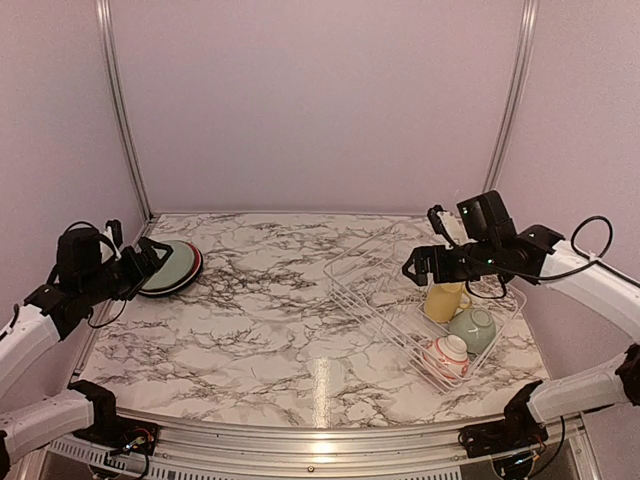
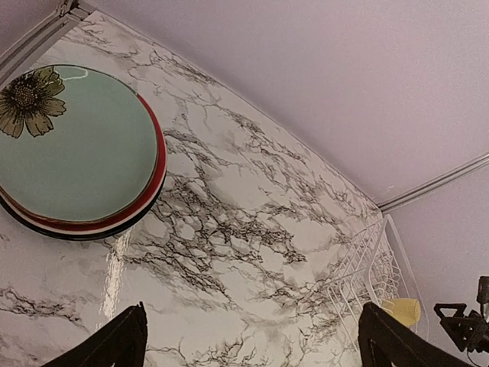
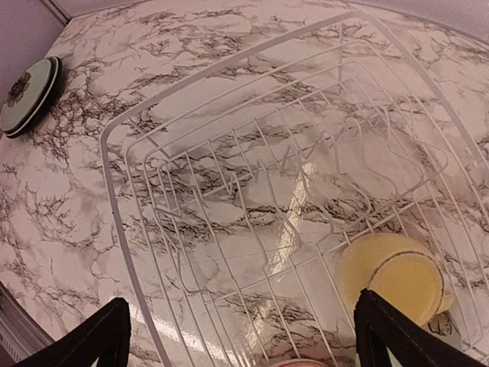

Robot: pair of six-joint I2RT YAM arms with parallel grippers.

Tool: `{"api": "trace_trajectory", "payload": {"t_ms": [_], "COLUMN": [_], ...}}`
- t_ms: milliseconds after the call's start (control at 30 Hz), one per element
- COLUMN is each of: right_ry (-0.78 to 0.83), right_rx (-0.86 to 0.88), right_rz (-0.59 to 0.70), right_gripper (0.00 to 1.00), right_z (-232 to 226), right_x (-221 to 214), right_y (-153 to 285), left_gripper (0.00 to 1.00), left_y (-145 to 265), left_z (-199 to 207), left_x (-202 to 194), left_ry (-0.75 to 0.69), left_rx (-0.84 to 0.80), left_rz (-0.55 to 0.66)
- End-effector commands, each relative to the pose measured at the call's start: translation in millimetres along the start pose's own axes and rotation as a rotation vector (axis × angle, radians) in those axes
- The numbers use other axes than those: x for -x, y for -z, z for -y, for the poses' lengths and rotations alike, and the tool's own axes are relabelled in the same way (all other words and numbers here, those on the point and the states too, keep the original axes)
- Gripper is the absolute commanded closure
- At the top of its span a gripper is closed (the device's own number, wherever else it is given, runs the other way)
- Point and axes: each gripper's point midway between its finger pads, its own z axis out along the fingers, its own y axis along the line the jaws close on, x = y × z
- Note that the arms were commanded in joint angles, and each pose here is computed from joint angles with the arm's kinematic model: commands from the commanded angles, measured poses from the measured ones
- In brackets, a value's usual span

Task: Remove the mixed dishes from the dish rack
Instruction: Grab the bowl from the dish rack.

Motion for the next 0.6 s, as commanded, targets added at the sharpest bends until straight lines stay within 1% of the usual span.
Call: {"api": "trace_trajectory", "payload": {"t_ms": [0,133,300,333,433,567], "right_ry": [-0.134,-0.297,-0.399,-0.416,-0.44,-0.437], "right_rx": [-0.19,-0.149,-0.161,-0.147,-0.131,-0.132], "right_rz": [-0.142,-0.28,-0.342,-0.356,-0.407,-0.47], "right_gripper": [0.01,0.02,0.02,0.02,0.06,0.08], "right_z": [37,41,50,50,50,50], "right_x": [-34,-76,-102,-106,-118,-129], "right_y": [24,32,46,46,45,43], "left_gripper": [0.01,0.01,0.01,0.01,0.01,0.01], "left_y": [19,26,20,17,11,24], "left_z": [27,37,42,39,35,44], "left_x": [13,9,-10,-15,-26,-19], "left_ry": [-0.063,-0.086,-0.088,-0.084,-0.072,-0.076], "left_rx": [-0.05,-0.102,-0.201,-0.204,-0.203,-0.228], "left_rz": [0.039,0.037,0.001,-0.016,-0.062,-0.033]}}
